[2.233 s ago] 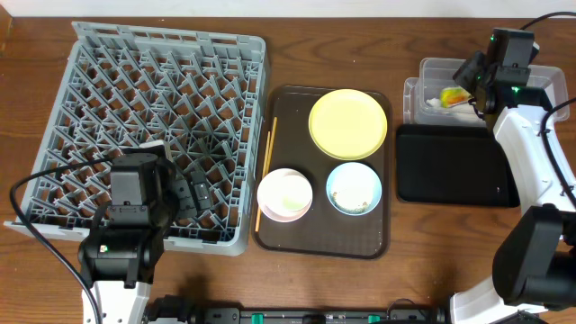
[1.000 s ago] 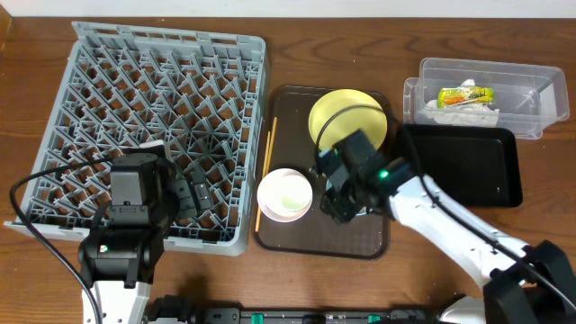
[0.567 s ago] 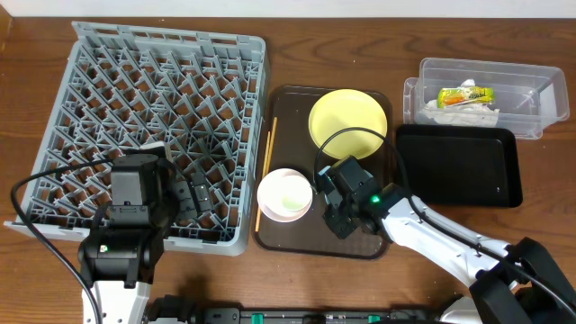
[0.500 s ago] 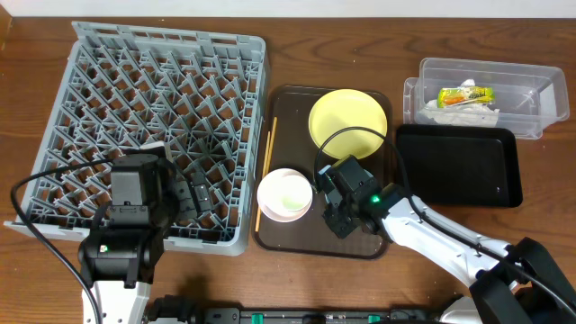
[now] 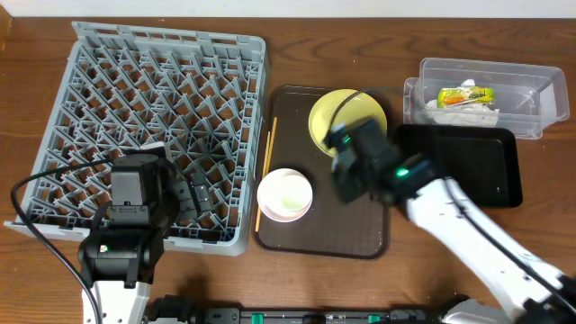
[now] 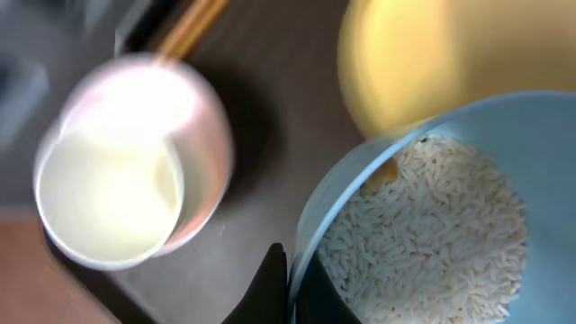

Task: Sort waste into correct bins and load items into the dishwasher
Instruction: 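Tip the light-blue bowl over the black tray to pour out rice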

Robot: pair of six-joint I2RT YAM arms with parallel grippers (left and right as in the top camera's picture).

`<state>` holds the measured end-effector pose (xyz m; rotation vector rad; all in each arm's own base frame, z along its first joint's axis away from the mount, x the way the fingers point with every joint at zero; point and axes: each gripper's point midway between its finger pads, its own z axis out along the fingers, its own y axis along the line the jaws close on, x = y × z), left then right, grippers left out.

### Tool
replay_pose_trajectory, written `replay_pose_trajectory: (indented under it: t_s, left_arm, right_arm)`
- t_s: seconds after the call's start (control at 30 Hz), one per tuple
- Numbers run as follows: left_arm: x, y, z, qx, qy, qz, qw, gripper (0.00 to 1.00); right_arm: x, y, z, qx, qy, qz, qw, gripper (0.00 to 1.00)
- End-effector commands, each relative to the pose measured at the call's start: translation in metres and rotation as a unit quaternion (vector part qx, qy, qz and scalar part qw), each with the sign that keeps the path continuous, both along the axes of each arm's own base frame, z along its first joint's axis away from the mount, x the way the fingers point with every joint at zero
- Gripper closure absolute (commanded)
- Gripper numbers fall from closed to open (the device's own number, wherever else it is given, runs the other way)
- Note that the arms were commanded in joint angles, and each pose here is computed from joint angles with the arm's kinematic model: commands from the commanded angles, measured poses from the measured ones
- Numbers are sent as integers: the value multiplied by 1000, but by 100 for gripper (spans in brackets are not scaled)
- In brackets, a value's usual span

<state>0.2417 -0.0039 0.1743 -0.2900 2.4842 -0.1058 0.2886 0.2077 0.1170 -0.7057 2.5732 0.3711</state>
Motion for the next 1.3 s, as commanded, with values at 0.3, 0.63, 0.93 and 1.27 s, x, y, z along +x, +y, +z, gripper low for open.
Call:
replay_pose_trajectory:
  t_s: [0.3, 0.63, 0.93, 1.27]
  left_arm:
    - [3, 1, 9, 1, -11, 0, 1000, 1]
    - [3, 1, 9, 1, -11, 0, 1000, 1]
    - [3, 1, 9, 1, -11, 0, 1000, 1]
    - [3, 1, 9, 1, -11, 0, 1000, 1]
  right_arm:
    - [46, -92, 44, 277, 87, -142, 946, 99]
    - [57, -136, 15, 413, 169, -182, 876, 99]
    - [68, -174, 6, 541, 187, -195, 797, 99]
    - [72, -223, 25, 617, 131, -199, 750, 99]
